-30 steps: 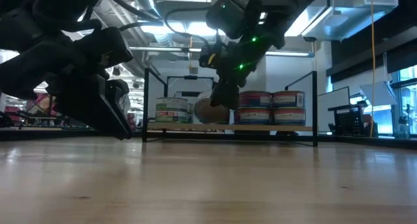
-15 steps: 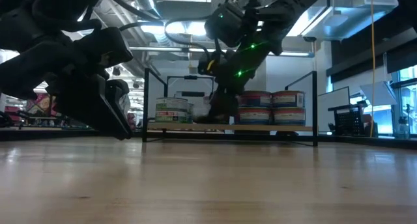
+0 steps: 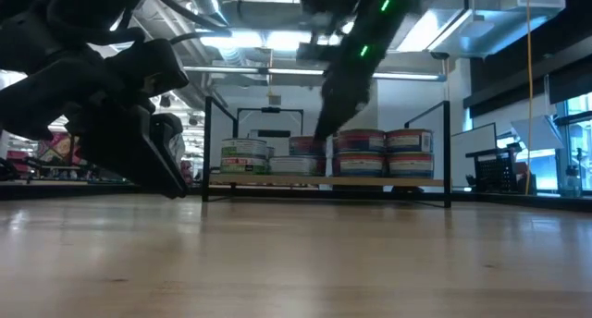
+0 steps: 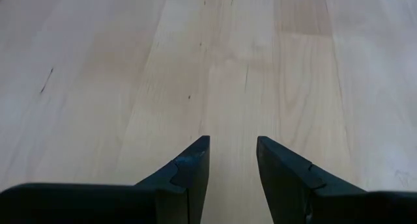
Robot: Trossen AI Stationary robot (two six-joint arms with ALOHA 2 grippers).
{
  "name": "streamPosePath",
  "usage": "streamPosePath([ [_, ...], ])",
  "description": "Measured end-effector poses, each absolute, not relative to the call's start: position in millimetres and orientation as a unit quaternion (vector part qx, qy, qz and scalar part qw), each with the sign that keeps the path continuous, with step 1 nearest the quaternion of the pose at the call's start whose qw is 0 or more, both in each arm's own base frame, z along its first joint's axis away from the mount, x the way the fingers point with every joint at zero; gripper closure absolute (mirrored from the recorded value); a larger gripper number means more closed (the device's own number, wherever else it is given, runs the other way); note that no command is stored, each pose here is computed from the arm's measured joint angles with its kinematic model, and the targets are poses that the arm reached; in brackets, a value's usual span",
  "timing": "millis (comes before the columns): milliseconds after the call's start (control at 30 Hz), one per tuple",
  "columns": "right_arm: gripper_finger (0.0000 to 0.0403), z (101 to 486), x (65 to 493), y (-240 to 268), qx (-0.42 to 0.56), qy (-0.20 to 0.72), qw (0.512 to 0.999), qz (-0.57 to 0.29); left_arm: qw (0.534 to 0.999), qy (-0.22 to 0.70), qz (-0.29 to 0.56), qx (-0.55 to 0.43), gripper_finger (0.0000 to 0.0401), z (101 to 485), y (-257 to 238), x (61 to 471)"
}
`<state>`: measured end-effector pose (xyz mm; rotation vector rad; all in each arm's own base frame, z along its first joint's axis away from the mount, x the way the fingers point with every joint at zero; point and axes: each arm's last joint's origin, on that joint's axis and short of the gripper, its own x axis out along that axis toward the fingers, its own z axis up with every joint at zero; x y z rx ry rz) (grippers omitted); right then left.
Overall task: Stack canned seafood by type on shelf
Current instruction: Stack the green tuna can on top of the other green tuna can on the shelf
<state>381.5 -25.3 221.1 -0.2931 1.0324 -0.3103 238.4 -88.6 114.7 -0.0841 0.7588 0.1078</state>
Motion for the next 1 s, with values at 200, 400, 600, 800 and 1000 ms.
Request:
streamPosePath([
  [200,0.0091,241.7,354.2,31.3,-0.067,0.531,0.842,-0.063,0.931,0.356,0.052,-0.052,0.0276,116.7,-89.3,240.5],
  [400,0.0092,240.9,324.9,91.4,0.004,0.600,0.800,-0.006,0.948,0.314,0.033,-0.045,0.0276,123.9,-91.9,246.6],
  [600,0.0126,236.1,296.5,141.0,0.071,0.657,0.750,-0.010,0.951,0.307,0.028,-0.038,0.0276,125.2,-92.3,247.6],
  [800,0.0181,230.1,265.2,182.4,0.179,0.717,0.673,-0.025,0.950,0.309,0.027,-0.039,0.0276,124.8,-93.4,246.9],
  [1000,0.0235,206.4,226.0,215.3,0.252,0.779,0.571,-0.063,0.950,0.309,0.019,-0.038,0.0276,125.0,-97.3,245.5],
])
